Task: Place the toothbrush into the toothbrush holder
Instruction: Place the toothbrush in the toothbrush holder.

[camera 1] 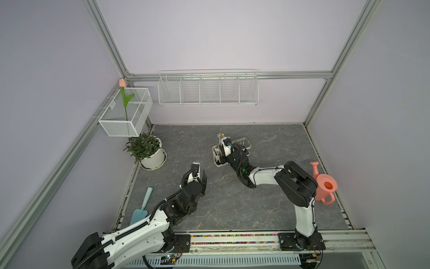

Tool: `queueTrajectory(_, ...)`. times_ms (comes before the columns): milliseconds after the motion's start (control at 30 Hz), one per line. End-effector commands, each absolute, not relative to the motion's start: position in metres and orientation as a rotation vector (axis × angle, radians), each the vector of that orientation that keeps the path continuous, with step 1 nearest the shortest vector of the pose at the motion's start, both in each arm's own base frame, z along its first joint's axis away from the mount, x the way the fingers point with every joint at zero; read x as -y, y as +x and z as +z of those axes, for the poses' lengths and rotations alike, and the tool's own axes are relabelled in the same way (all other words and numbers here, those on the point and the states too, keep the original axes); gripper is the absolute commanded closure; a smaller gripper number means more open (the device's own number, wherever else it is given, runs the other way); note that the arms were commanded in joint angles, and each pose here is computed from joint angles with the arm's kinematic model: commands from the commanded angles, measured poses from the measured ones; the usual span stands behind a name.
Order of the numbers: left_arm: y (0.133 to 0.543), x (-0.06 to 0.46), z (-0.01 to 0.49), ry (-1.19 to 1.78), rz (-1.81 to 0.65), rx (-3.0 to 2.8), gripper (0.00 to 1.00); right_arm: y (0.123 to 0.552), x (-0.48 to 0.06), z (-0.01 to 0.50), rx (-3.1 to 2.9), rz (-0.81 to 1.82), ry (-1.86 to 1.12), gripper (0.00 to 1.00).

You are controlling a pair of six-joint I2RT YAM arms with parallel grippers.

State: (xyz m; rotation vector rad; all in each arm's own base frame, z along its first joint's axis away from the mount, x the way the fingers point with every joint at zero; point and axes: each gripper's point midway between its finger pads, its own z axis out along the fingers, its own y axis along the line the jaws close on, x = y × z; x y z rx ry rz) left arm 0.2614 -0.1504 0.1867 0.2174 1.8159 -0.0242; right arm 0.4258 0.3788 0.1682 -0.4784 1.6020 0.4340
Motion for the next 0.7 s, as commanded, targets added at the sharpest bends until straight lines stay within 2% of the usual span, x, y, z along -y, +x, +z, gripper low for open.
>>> queueTrajectory(0,0.262,0.151,0.186,0.205,-0.044,-1.815,0.37,0.425,-0.378,0.171,-1.548,0.406,-0.458,0.93)
queueTrajectory(333,0.262,0.155,0.185,0.223,-0.059,-1.821,0.36,0.423,-0.379,0.162,-1.542,0.346,-0.479,0.93)
queueTrajectory(367,0.262,0.156,0.185,0.229,-0.065,-1.821,0.36,0.422,-0.377,0.161,-1.538,0.344,-0.477,0.91)
queueTrajectory(467,0.261,0.158,0.184,0.237,-0.071,-1.824,0.36,0.42,-0.377,0.162,-1.523,0.345,-0.474,0.66)
queueTrajectory(567,0.261,0.16,0.184,0.247,-0.077,-1.825,0.36,0.42,-0.377,0.162,-1.529,0.347,-0.476,0.63)
queueTrajectory(667,0.261,0.161,0.183,0.253,-0.08,-1.826,0.35,0.419,-0.377,0.165,-1.528,0.349,-0.481,0.46)
